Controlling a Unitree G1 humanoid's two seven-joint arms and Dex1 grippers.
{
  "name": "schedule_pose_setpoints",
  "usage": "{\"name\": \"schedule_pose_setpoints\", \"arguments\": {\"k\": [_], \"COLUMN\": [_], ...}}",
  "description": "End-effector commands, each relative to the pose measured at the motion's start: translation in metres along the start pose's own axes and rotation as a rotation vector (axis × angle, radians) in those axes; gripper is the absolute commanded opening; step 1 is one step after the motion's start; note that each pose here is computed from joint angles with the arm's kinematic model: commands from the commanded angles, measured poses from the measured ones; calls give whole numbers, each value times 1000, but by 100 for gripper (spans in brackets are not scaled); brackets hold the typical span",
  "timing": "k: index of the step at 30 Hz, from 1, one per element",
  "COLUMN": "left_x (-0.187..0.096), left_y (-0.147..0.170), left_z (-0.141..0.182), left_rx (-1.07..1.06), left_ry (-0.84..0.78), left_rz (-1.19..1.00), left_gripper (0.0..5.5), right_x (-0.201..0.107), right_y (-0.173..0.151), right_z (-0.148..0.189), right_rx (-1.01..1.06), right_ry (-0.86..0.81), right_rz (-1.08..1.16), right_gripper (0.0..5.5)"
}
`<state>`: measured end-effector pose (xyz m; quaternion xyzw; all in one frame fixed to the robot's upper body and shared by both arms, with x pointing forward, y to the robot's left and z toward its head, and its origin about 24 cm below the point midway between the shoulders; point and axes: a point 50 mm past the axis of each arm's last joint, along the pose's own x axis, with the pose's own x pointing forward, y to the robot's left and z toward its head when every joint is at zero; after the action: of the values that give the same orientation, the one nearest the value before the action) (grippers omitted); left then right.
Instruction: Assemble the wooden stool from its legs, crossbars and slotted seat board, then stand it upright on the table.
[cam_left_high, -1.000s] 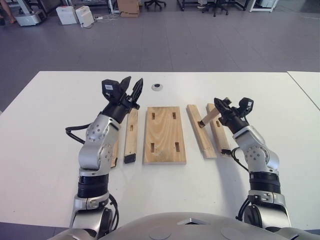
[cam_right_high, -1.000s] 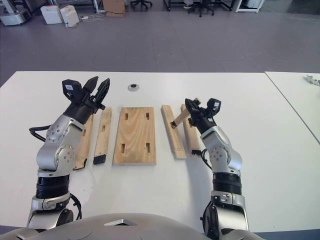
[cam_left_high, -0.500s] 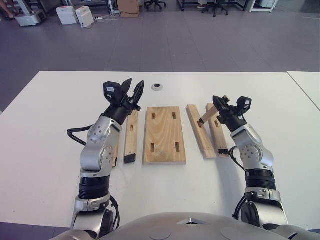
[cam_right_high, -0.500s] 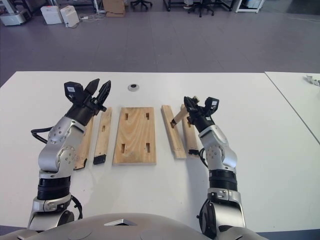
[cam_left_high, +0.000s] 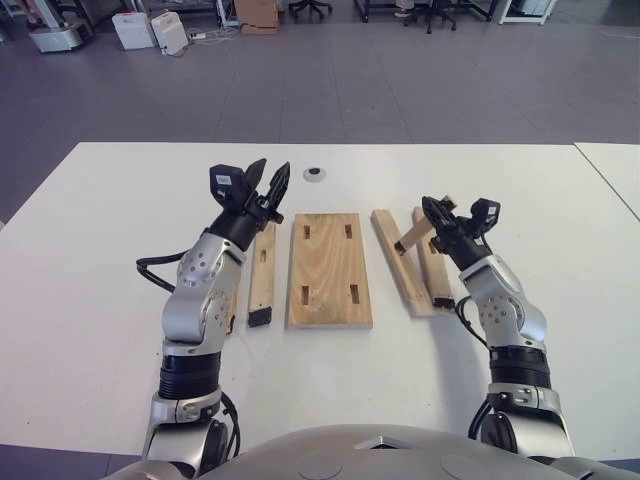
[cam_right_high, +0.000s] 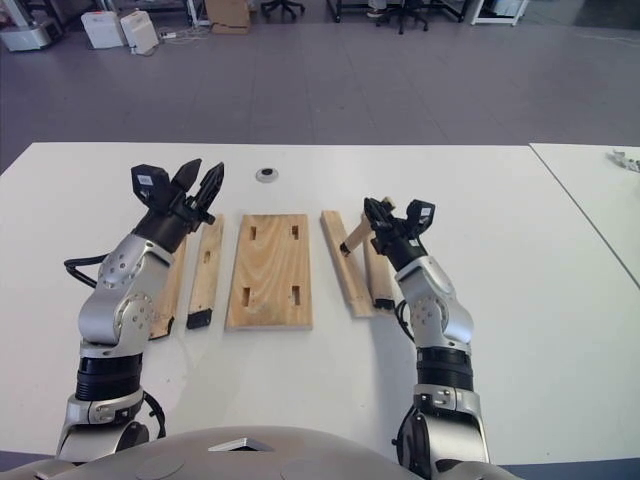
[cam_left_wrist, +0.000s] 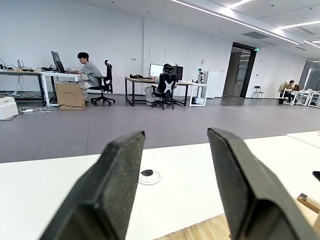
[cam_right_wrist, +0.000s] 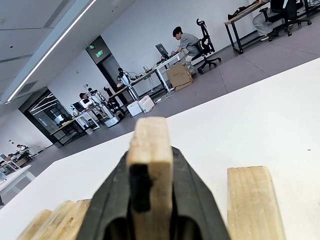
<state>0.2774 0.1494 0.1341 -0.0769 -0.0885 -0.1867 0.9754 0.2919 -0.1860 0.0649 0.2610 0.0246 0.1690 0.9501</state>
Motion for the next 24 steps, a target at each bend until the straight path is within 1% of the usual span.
{"name": "schedule_pose_setpoints", "arguments": {"k": [1, 5, 7, 13, 14, 17, 19, 20, 22, 24], "left_x": [-1, -1, 0, 2, 2, 4, 4, 4, 4, 5], "left_y": [0, 0, 0, -2, -2, -2, -2, -3, -4, -5], "left_z": [-4, -5, -5, -5, -5, -4, -4, -4, -6, -7], "left_rx": [5, 17, 22, 36, 39, 48, 51, 51, 49, 45], "left_ry": [14, 18, 19, 24, 26, 29, 29, 30, 31, 29], "left_rz": [4, -1, -3, -21, -27, -40, -42, -43, -43, -41], "left_gripper": [231, 231, 231, 231, 231, 231, 231, 231, 231, 231], "right_x": [-6, -14, -22, -46, -47, -39, -26, -20, -11, -7], "right_y": [-3, -15, -23, -44, -46, -41, -28, -22, -14, -15], "right_z": [-4, -17, -25, -53, -54, -38, -18, -9, 2, 8], "right_rx": [-84, -292, -362, -429, -432, -436, -440, -443, -450, -474], "right_ry": [43, 135, 173, 285, 280, 179, 100, 77, 69, 109], "right_rz": [-18, -24, -19, 15, 12, 40, 105, 139, 165, 135], "right_gripper": [40, 40, 40, 40, 40, 40, 40, 78, 108, 134]}}
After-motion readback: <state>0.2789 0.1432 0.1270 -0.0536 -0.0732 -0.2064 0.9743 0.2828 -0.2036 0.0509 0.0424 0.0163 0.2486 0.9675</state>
